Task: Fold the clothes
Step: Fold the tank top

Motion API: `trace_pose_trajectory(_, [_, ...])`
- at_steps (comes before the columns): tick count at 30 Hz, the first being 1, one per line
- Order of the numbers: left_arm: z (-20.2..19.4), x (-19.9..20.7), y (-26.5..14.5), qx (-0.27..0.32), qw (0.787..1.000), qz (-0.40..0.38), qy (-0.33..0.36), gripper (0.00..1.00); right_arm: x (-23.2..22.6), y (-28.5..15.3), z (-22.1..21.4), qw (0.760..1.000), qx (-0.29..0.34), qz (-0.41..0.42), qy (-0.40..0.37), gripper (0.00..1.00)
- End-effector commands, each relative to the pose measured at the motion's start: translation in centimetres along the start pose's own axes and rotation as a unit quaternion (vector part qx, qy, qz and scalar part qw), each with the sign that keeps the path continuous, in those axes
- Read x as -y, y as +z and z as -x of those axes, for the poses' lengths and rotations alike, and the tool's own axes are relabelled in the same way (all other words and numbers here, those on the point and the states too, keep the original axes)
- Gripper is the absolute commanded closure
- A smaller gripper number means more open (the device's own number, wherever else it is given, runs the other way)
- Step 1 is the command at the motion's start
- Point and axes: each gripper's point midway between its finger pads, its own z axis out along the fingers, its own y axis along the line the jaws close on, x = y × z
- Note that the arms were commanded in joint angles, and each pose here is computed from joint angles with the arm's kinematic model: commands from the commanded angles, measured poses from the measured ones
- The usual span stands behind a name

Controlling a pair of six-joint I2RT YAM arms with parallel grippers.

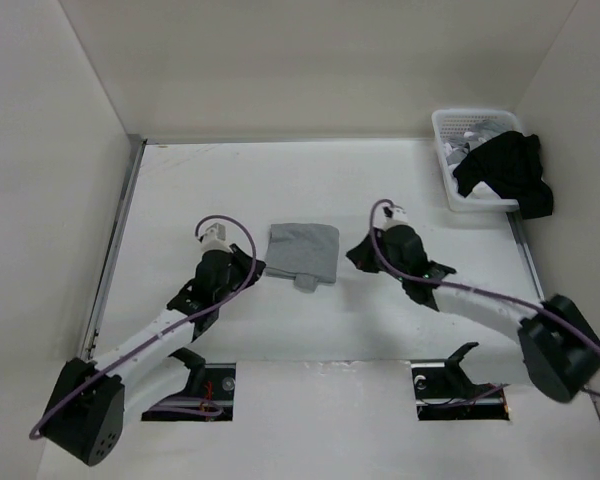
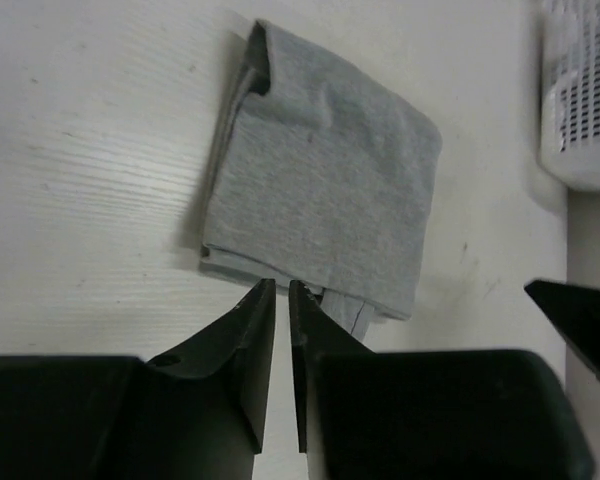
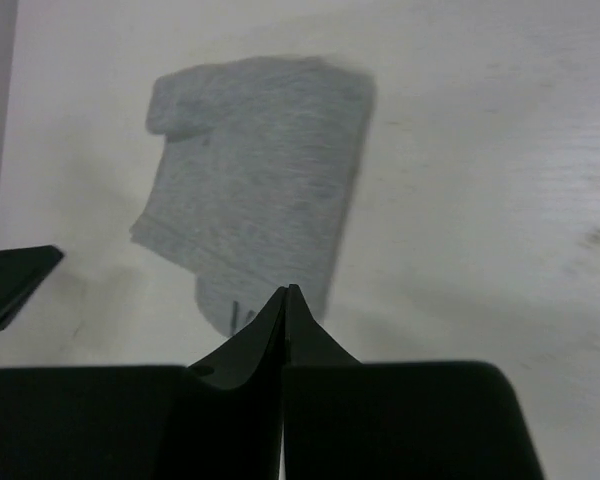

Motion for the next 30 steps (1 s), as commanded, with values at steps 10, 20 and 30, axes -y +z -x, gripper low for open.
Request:
trace_pose_trajectory(10, [-1.5, 2.7, 4.7, -0.007, 1.000, -0.029, -0.010, 0.92, -12.7, 12.3, -1.8, 0.982, -0.082, 0.170, 0.003, 1.00])
trace_pose_trajectory(20, [-2.3, 0.5, 6.1, -0.018, 0.999, -0.013, -0.025, 0.90, -14.6, 16.0, -4.6, 0.976, -0.120, 0.179, 0.000, 0.99])
trace_pose_trajectory(30, [-4.9, -3.3, 6.5, -0.053, 0.997, 0.029, -0.041, 0.90, -12.7, 20.5, -5.6, 0.981, -0.140, 0.133, 0.007, 0.99])
